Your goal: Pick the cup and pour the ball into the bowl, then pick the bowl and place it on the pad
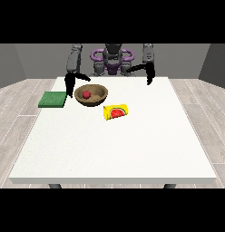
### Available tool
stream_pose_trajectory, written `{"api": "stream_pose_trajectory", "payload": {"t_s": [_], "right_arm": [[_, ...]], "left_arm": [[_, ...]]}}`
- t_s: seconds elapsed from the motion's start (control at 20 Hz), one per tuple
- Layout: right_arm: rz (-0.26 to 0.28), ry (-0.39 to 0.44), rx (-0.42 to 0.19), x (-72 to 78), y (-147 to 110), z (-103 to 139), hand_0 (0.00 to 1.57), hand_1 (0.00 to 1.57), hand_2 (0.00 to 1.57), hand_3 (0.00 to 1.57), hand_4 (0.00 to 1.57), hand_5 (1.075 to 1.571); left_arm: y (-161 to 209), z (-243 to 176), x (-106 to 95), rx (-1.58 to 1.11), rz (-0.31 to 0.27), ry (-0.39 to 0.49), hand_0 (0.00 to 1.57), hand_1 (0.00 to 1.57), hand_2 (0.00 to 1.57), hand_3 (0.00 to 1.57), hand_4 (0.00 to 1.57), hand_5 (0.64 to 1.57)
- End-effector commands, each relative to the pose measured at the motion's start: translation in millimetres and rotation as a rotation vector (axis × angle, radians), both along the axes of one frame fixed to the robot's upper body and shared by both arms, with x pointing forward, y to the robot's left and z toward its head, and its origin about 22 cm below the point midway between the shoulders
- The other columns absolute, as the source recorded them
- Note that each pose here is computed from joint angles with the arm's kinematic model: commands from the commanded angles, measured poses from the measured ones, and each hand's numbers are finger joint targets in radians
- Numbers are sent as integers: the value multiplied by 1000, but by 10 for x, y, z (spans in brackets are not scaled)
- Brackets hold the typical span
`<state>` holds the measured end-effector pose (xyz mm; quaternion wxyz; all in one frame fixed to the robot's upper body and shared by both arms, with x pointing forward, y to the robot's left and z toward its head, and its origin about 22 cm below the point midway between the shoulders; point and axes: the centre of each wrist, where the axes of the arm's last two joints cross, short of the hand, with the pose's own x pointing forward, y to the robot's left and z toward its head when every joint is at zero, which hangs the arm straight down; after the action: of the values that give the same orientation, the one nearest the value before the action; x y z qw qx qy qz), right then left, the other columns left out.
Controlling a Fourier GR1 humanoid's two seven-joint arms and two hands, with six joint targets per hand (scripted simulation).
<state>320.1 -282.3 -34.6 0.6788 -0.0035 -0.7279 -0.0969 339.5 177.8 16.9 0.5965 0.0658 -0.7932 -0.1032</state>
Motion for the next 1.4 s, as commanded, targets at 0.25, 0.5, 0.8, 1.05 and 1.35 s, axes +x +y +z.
{"api": "stream_pose_trajectory", "payload": {"t_s": [0.25, 0.5, 0.8, 1.05, 1.35], "right_arm": [[-37, 6, -5, 238, -138, -84, 0, 0, 0, 0, 189, 1563], [-29, 18, -12, 129, -115, -323, 0, 0, 0, 0, 93, 1563], [-29, 133, 64, 95, 192, -510, 0, 0, 0, 0, 395, 1570], [-239, 305, -260, -267, -271, -749, 1571, 1571, 1571, 1088, 850, 1505], [-344, 367, -495, -72, -271, -547, 1571, 1571, 1571, 1397, 916, 1565]], "left_arm": [[78, 146, -47, -12, -25, -22, 0, 0, 0, 0, 0, 1566], [403, 301, 7, -15, -24, -40, 0, 0, 0, 0, 0, 1566], [528, 294, -66, -13, -41, -4, 0, 0, 0, 0, 0, 1565], [315, 573, 15, -31, -99, -145, 0, 0, 0, 0, 470, 1564], [196, 565, 54, -26, -139, -104, 0, 0, 0, 0, 762, 1507]]}}
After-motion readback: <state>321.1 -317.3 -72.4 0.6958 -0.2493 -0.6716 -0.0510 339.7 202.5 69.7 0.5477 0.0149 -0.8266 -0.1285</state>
